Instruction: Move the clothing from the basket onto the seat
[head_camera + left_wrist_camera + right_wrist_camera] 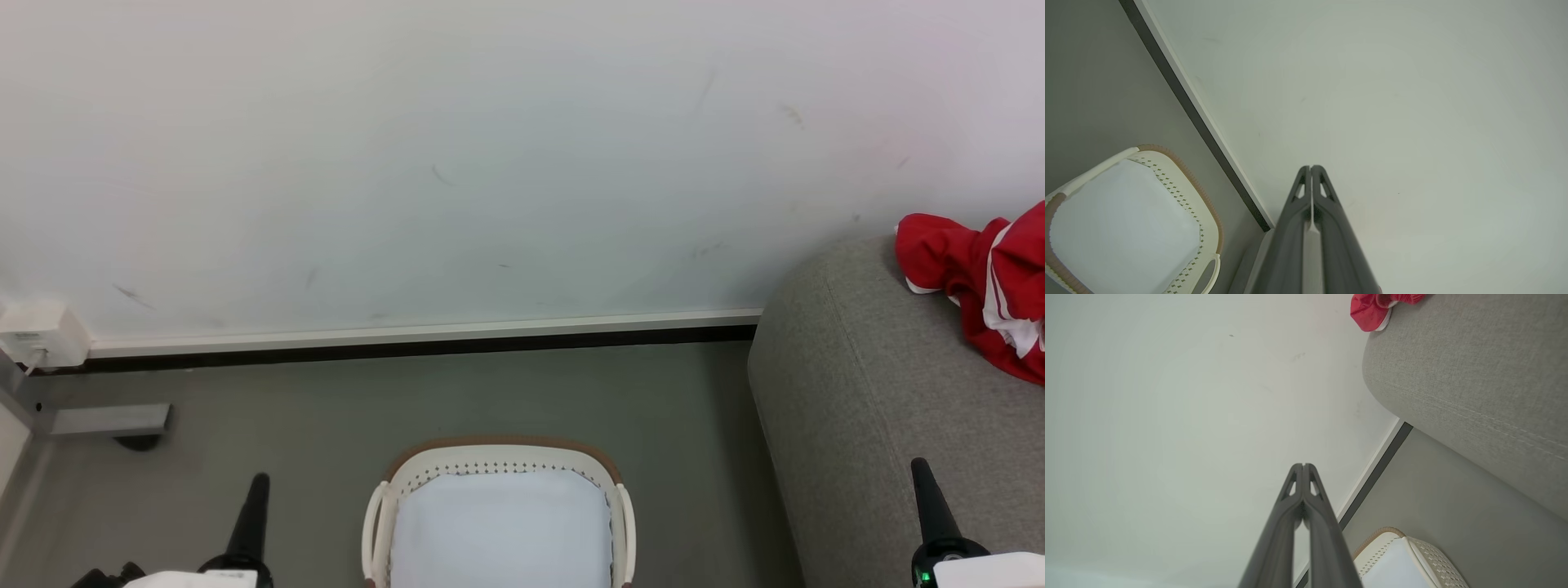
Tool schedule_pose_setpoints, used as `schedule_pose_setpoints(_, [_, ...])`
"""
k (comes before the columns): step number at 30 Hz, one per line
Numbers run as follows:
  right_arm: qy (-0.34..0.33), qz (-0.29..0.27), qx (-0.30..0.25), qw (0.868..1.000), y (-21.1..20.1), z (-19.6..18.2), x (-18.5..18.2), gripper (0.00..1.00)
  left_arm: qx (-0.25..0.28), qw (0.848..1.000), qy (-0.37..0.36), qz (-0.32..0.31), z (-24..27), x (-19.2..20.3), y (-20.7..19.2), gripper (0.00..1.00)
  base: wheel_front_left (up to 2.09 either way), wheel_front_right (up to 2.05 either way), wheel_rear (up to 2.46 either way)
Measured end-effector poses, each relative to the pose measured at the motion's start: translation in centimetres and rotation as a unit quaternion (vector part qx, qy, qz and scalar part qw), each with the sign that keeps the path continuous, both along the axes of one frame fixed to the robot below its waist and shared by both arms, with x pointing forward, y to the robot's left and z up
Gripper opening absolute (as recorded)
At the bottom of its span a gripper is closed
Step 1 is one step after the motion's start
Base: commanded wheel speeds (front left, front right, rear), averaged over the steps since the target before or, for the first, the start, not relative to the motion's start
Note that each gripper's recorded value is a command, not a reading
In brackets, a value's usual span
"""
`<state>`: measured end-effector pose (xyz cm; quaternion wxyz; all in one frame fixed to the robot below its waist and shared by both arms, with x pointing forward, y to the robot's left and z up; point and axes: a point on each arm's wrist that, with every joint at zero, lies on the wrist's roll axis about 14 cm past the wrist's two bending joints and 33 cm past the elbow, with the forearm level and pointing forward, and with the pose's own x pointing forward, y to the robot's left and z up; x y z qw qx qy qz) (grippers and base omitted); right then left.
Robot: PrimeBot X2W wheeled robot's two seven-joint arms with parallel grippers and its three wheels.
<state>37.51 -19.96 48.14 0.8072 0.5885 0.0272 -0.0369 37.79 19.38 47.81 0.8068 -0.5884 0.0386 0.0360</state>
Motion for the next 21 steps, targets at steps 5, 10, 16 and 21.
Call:
schedule_pose_setpoints(5, [-0.004, 0.0, 0.021, 1.0, 0.0, 0.2, 0.1, 0.0, -0.025, 1.0, -0.006, 0.002, 0.3, 0.2, 0.1, 0.0, 0.0, 0.0, 0.0])
schedule_pose_setpoints(10, [-0.009, -0.002, 0.044, 0.999, -0.1, 0.5, 0.3, 0.0, -0.046, 0.999, -0.011, 0.004, 0.6, 0.3, 0.2, 0.0, 0.0, 0.0, 0.0])
schedule_pose_setpoints(16, [-0.016, 0.0, 0.066, 0.998, 0.0, 0.9, 0.5, 0.0, -0.066, 0.998, -0.018, 0.002, 1.0, 0.4, 0.2, 0.0, 0.0, 0.0, 0.0])
schedule_pose_setpoints(21, [-0.022, 0.002, 0.084, 0.996, 0.0, 1.3, 0.7, 0.0, -0.087, 0.996, -0.024, 0.003, 1.3, 0.6, 0.3, 0.0, 0.0, 0.0, 0.0])
